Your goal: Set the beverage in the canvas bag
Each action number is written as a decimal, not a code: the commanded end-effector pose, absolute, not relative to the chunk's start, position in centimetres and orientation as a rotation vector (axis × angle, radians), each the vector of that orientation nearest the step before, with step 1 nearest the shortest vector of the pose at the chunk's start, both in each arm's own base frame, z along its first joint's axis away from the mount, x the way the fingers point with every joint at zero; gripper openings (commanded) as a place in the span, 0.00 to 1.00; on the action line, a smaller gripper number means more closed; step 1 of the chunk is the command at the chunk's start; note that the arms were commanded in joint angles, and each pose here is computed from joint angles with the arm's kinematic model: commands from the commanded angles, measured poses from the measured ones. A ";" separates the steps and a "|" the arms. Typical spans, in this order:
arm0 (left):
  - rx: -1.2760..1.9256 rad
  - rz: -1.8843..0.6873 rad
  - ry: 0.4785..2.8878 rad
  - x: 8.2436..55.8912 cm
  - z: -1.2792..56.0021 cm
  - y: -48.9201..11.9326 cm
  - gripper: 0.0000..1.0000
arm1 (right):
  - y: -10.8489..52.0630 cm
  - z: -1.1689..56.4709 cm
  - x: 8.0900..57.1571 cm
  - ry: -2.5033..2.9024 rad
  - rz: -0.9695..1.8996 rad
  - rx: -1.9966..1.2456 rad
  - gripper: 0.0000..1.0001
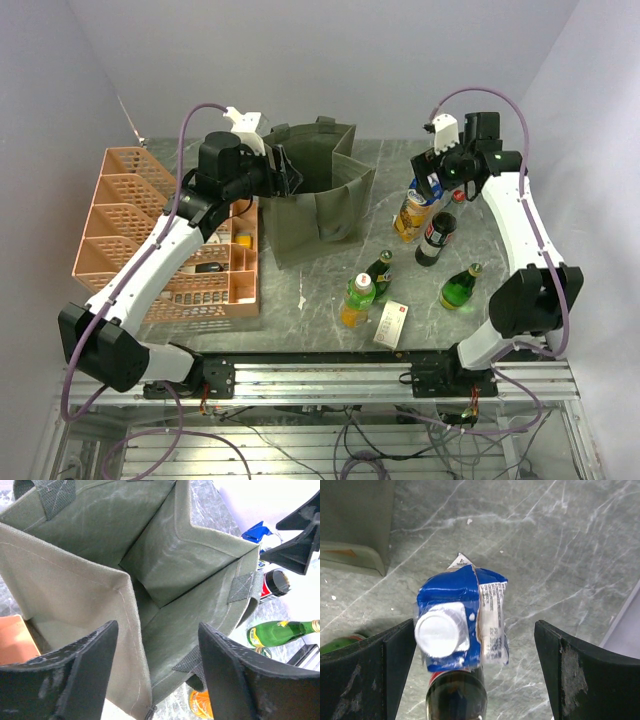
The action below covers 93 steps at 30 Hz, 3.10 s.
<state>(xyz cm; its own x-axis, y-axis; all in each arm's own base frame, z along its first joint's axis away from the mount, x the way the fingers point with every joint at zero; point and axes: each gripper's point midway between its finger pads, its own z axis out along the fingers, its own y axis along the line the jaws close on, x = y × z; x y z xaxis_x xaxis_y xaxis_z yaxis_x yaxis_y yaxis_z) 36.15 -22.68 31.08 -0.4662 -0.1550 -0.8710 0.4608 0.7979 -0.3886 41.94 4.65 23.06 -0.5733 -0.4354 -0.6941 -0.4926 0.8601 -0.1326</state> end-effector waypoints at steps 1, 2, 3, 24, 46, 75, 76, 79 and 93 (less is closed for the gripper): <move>0.234 -0.672 1.823 37.2 34.4 -21.7 0.79 | 5.0 22.2 42.3 2.298 0.118 -0.707 1.00; 0.234 -0.673 1.816 37.2 34.5 -21.7 0.80 | 5.1 21.9 42.4 2.305 0.125 -0.712 1.00; 0.230 -0.672 1.810 37.3 34.5 -21.5 0.80 | 5.1 21.5 42.5 2.320 0.132 -0.715 1.00; 0.195 -0.545 1.826 39.4 34.4 -20.1 0.90 | 7.5 24.7 43.1 2.209 0.210 -0.729 0.43; 0.216 -0.528 1.871 40.7 31.5 -20.7 0.80 | 8.5 47.3 38.8 1.650 0.094 -0.515 0.00; 0.322 -0.553 1.824 39.5 30.9 -20.9 0.69 | 21.6 62.9 34.3 1.128 0.656 -0.714 0.00; 0.327 -0.559 1.822 39.4 30.9 -20.9 0.70 | 22.3 62.8 34.3 1.125 0.670 -0.722 0.00; 0.326 -0.548 1.815 39.3 31.0 -20.6 0.72 | 24.2 62.1 34.6 1.129 0.692 -0.743 0.00; 0.301 -0.532 1.806 39.6 31.4 -19.9 0.60 | 25.3 56.0 39.5 1.298 0.509 -0.689 0.00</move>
